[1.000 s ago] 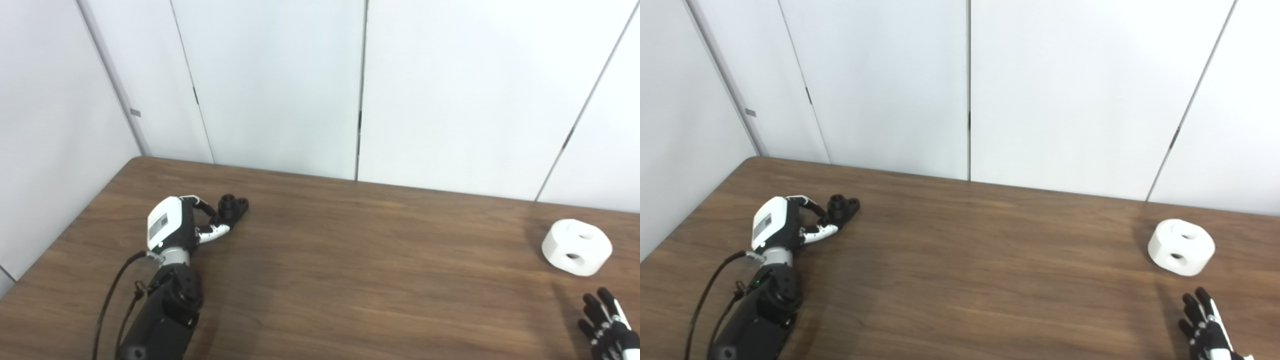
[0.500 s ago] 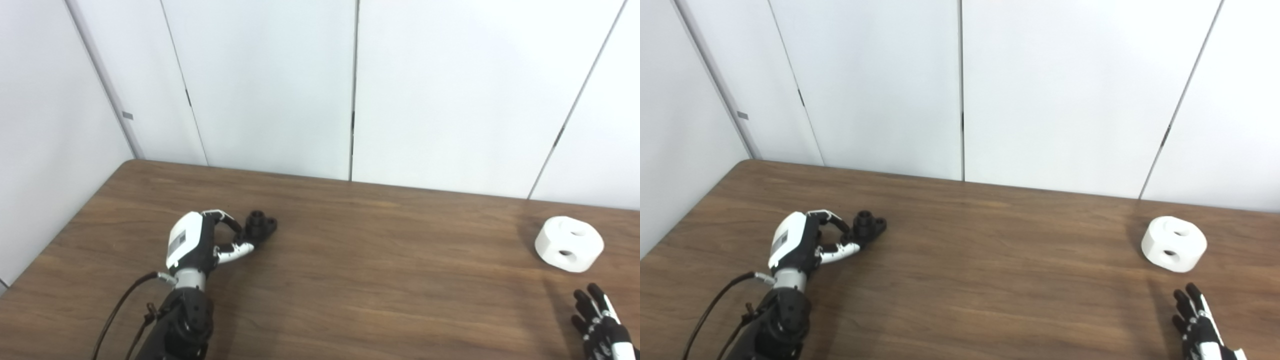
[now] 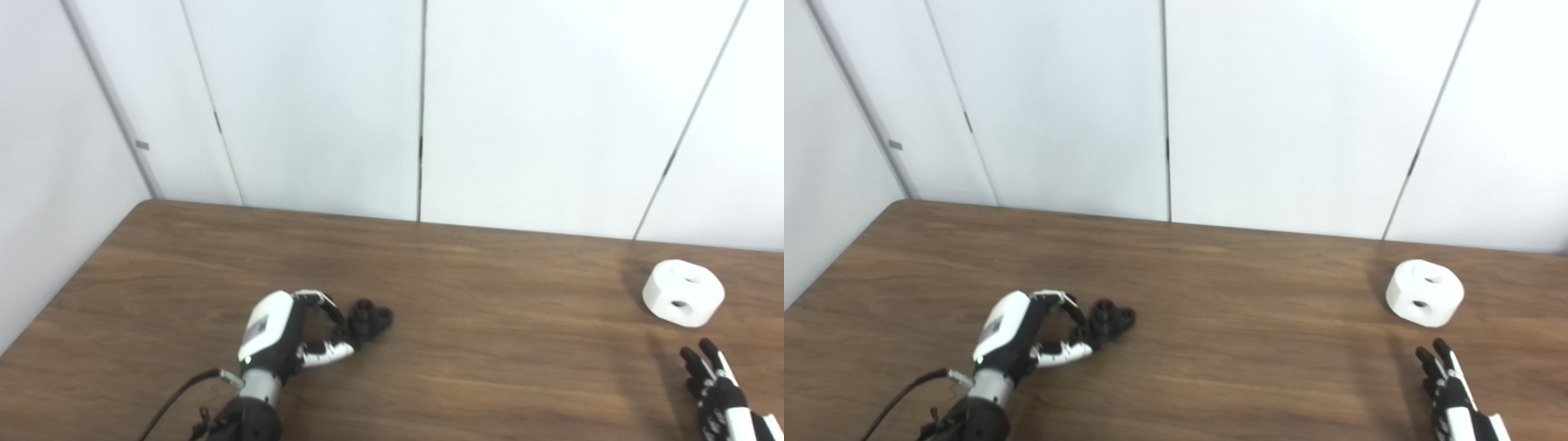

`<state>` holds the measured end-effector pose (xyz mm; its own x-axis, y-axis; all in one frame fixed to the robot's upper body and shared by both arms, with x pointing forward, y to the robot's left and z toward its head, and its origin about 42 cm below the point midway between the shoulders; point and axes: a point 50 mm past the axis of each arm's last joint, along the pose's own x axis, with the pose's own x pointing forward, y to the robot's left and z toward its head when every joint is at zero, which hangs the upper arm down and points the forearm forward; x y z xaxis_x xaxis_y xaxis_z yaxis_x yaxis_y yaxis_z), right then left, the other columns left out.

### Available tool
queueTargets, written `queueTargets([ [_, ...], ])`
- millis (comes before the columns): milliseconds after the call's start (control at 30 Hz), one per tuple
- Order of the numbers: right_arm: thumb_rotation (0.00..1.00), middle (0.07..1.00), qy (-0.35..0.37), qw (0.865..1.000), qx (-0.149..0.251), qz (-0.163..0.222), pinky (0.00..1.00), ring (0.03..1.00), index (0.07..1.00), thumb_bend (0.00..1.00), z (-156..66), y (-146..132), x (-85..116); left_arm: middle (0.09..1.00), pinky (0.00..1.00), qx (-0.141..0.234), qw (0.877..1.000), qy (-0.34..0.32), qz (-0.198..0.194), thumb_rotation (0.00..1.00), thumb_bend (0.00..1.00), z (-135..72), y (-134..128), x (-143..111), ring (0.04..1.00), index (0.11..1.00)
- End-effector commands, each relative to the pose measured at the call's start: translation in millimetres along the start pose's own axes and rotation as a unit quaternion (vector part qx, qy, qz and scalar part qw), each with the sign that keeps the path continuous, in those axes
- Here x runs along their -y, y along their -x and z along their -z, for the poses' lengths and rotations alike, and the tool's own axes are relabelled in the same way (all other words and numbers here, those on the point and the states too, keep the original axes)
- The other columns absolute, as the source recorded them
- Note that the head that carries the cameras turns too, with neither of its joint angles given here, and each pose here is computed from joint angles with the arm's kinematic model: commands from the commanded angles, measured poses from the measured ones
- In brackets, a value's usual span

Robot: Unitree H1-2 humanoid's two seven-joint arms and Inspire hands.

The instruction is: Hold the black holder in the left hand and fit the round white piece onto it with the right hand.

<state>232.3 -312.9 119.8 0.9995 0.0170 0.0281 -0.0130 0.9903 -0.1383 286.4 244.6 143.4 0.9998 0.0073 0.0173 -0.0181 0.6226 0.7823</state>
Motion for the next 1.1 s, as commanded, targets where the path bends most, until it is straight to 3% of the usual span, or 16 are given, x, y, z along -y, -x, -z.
queueTargets([
  [0,1.00,0.957,0.001,1.000,-0.008,-0.014,1.00,0.993,1.000,0.63,-3.1,-0.3,-8.2,0.754,0.72,0.030,0.999,0.001,0.036,0.05,0.51,-8.7,6.9,14.8,0.814,0.487],
  [300,1.00,0.965,0.007,1.000,-0.013,-0.014,1.00,0.995,1.000,0.63,-12.2,-0.3,-19.2,0.790,0.75,0.118,0.986,0.013,0.113,0.06,0.51,-28.2,33.6,50.7,0.861,0.489],
  [600,1.00,0.953,0.001,1.000,-0.017,-0.005,1.00,0.991,1.000,0.62,-23.4,4.6,-29.7,0.794,0.74,0.187,0.972,0.017,0.140,0.05,0.51,-43.7,56.2,62.2,0.853,0.489],
  [867,1.00,0.956,-0.001,1.000,-0.019,0.001,1.00,1.000,1.000,0.63,-30.9,7.9,-32.6,0.821,0.80,0.180,0.971,-0.022,0.157,0.05,0.51,-41.5,60.3,57.7,0.890,0.490],
  [1067,1.00,0.956,0.008,1.000,-0.020,0.001,1.00,0.997,1.000,0.64,-31.6,8.8,-28.0,0.811,0.80,0.161,0.976,-0.063,0.134,0.05,0.51,-43.8,58.4,49.8,0.879,0.490],
])
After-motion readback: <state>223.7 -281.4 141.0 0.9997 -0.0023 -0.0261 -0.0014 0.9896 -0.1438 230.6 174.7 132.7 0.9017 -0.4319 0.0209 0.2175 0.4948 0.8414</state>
